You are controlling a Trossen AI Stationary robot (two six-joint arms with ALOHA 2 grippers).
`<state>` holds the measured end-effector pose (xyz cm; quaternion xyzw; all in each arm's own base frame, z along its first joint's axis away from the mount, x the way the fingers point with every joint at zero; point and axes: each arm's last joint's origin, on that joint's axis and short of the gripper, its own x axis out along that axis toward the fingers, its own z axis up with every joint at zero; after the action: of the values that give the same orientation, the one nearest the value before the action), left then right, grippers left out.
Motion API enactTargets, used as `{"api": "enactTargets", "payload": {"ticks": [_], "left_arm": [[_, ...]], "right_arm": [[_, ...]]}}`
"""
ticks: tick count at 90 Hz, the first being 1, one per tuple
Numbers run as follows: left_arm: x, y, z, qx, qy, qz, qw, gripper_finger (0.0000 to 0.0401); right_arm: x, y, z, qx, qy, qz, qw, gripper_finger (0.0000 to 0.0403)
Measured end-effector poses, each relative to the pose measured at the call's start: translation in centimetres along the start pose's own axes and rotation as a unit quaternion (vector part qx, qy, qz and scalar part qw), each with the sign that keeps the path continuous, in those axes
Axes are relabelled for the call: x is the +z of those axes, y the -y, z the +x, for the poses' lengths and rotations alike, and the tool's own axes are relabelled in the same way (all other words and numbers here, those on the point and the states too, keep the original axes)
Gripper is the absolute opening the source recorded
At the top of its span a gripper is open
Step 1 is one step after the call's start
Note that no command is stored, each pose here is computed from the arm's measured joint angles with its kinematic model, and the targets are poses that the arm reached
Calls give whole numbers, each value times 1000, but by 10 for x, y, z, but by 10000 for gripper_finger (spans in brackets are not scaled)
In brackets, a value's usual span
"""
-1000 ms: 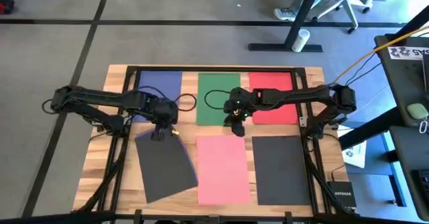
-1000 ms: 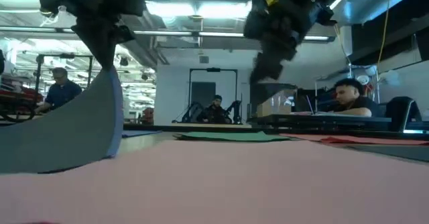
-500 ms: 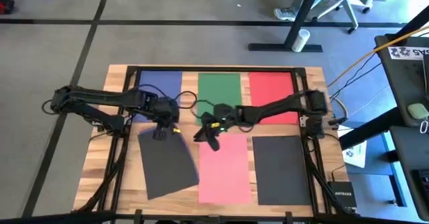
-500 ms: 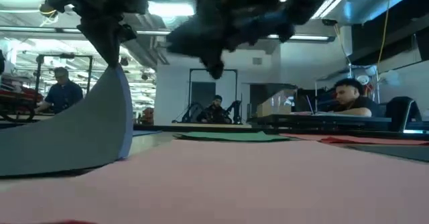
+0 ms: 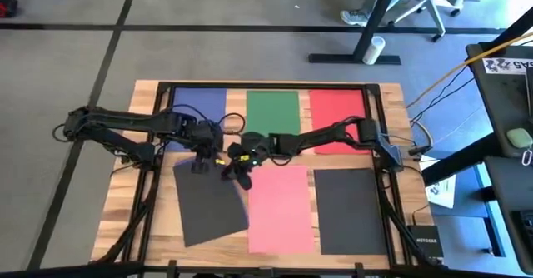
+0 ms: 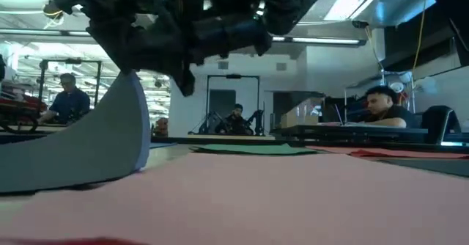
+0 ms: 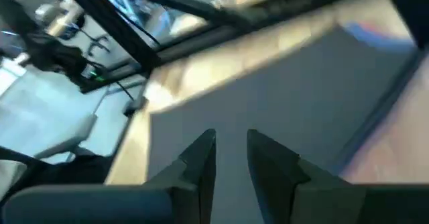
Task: Organize paper
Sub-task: Stack the black paper on top of the other black paper
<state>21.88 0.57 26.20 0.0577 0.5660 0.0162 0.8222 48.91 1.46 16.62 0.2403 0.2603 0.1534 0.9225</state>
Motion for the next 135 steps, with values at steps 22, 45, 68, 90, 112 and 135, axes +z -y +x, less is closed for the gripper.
{"api": "enactTargets", "payload": {"ticks": [22, 45, 68, 90, 112, 135], "left_arm": [[0, 0, 0, 0, -2, 1, 1000, 0], [1, 5, 0, -3, 2, 10, 1000, 0], [1, 5, 0, -4, 2, 10, 1000, 0], [-3, 5, 0, 5, -20, 7, 1000, 0], [-9, 6, 7, 4, -35, -4, 999, 0], [-20, 7, 20, 29, -58, -7, 998, 0]], "right_arm": [[0, 13, -4, -60, 3, 19, 998, 74], [-1, 17, -6, -90, 2, 26, 996, 74], [-1, 17, -6, -86, -4, 20, 996, 74], [-8, 9, -3, -16, -48, -32, 998, 74], [-25, -11, 0, -29, -162, -121, 979, 74], [-17, -20, 0, -68, -173, -154, 970, 74]]}}
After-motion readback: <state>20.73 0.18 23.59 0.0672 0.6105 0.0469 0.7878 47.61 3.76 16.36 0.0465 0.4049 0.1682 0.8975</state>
